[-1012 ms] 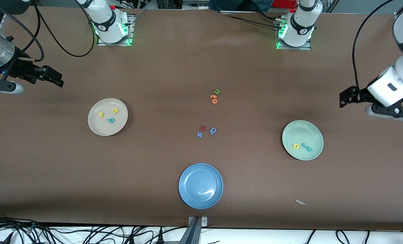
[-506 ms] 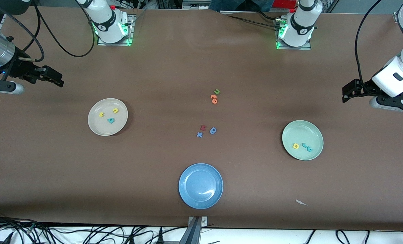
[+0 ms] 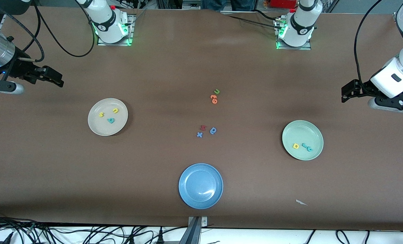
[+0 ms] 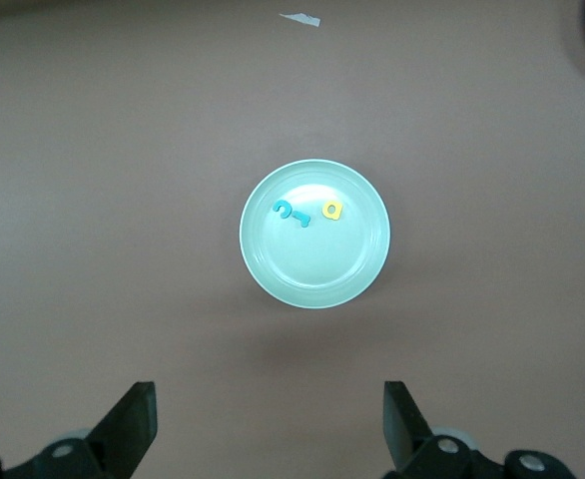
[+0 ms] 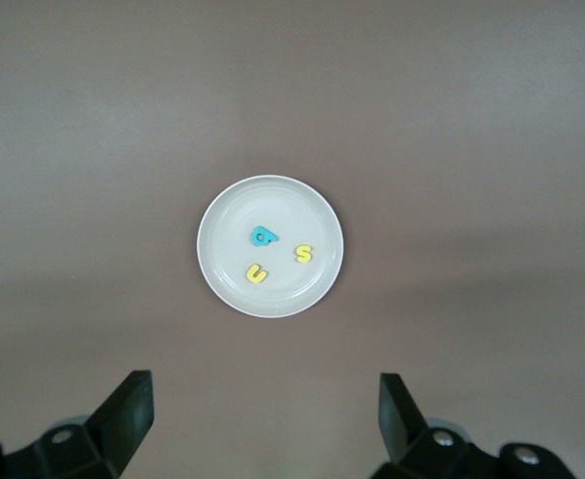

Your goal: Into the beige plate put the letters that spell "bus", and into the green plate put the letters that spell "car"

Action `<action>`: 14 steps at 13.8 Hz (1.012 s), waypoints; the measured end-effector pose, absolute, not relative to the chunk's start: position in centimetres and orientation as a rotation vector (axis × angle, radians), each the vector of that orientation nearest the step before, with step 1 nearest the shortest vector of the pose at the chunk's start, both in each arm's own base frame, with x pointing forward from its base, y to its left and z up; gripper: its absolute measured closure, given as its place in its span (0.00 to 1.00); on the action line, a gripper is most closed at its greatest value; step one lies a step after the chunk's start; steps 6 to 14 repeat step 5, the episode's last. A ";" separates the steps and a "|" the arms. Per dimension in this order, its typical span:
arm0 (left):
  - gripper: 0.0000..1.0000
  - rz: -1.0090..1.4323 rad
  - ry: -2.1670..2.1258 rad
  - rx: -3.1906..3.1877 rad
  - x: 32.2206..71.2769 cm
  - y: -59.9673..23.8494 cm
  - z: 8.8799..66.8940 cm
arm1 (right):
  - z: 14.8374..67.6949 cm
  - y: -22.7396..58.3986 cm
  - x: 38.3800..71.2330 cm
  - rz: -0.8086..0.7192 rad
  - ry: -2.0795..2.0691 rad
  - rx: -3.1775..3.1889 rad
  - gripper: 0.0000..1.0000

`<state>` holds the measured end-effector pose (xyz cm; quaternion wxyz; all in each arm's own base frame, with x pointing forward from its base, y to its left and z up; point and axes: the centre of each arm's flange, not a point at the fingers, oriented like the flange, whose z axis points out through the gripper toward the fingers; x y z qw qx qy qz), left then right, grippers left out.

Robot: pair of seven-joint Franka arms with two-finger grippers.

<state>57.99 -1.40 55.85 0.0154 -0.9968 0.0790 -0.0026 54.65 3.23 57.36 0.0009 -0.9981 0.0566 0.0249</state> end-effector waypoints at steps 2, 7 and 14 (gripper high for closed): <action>0.00 -0.004 0.244 -3.101 58.0 -1.3 55.8 | 57.4 3.2 54.7 0.078 0.178 -3.134 0.00; 0.00 0.004 0.242 -3.102 57.9 -1.2 55.8 | 57.4 3.2 54.7 0.078 0.178 -3.134 0.00; 0.00 0.004 0.242 -3.102 57.9 -1.2 55.8 | 57.4 3.2 54.7 0.078 0.178 -3.134 0.00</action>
